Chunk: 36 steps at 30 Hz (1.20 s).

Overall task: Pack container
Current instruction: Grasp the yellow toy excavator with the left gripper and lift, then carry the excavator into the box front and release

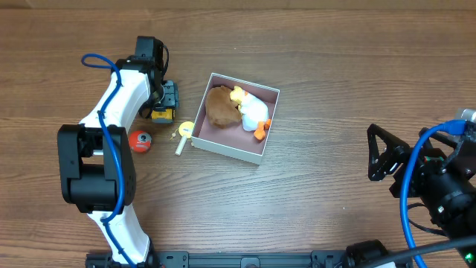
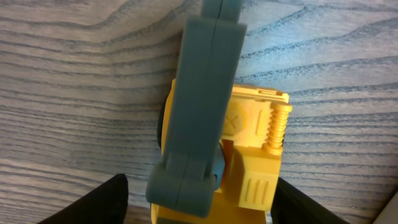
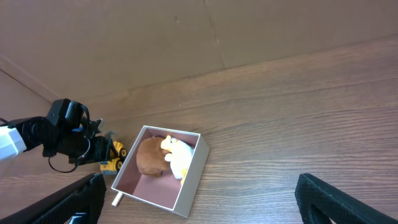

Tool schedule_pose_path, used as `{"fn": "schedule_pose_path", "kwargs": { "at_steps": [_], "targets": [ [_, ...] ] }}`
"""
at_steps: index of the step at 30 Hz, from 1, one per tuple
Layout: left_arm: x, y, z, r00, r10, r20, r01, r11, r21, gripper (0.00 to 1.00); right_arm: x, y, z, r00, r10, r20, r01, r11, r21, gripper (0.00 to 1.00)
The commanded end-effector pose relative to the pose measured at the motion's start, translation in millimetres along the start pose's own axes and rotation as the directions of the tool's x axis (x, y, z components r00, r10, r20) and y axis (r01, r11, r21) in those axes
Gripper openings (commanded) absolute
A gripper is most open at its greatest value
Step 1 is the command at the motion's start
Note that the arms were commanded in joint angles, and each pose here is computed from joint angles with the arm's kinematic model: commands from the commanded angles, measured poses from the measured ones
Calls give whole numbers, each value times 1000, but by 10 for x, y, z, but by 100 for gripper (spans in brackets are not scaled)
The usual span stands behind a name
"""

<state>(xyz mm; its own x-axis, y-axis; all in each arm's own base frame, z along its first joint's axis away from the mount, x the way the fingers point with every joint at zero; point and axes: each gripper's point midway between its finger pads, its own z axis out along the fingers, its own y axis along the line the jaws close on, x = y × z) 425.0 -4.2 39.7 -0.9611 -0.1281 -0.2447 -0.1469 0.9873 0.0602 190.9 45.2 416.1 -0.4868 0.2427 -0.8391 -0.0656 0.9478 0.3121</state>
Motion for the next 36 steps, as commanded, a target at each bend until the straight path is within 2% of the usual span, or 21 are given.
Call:
{"fn": "schedule_pose_path", "kwargs": {
  "at_steps": [1,3,9,18,22,26,30,34,36],
  "targets": [
    [-30,10,-61,1000,18,25,-18,1000,-1,69,-37,-19,-18,1000,0,16,0,1000,13,100],
    [-38,9,-61,999,19,28,-19,1000,-1,69,-36,-19,-17,1000,0,16,0,1000,13,100],
    [-52,7,-62,999,36,34,-36,999,-1,42,-36,-19,-17,1000,0,16,0,1000,13,100],
    [-44,24,-150,994,113,11,-113,994,-8,33,-36,-19,-17,1000,0,16,0,1000,13,100],
    [-223,38,-576,988,151,9,-151,989,-9,23,-37,-19,-18,1000,0,16,0,1000,13,100],
    [-455,34,-1185,985,161,57,-161,987,2,20,-36,-19,-17,1000,0,16,0,1000,13,100],
    [-537,-181,-1778,956,264,125,-272,961,54,18,-36,-19,-17,1000,0,16,0,1000,13,100],
    [-449,-610,-2216,891,411,194,-433,897,89,18,-36,-19,-17,1000,0,16,0,1000,13,100],
    [-328,-964,-2321,830,509,228,-544,829,130,18,-37,-19,-18,1000,0,16,0,1000,13,100]
  ]
}}
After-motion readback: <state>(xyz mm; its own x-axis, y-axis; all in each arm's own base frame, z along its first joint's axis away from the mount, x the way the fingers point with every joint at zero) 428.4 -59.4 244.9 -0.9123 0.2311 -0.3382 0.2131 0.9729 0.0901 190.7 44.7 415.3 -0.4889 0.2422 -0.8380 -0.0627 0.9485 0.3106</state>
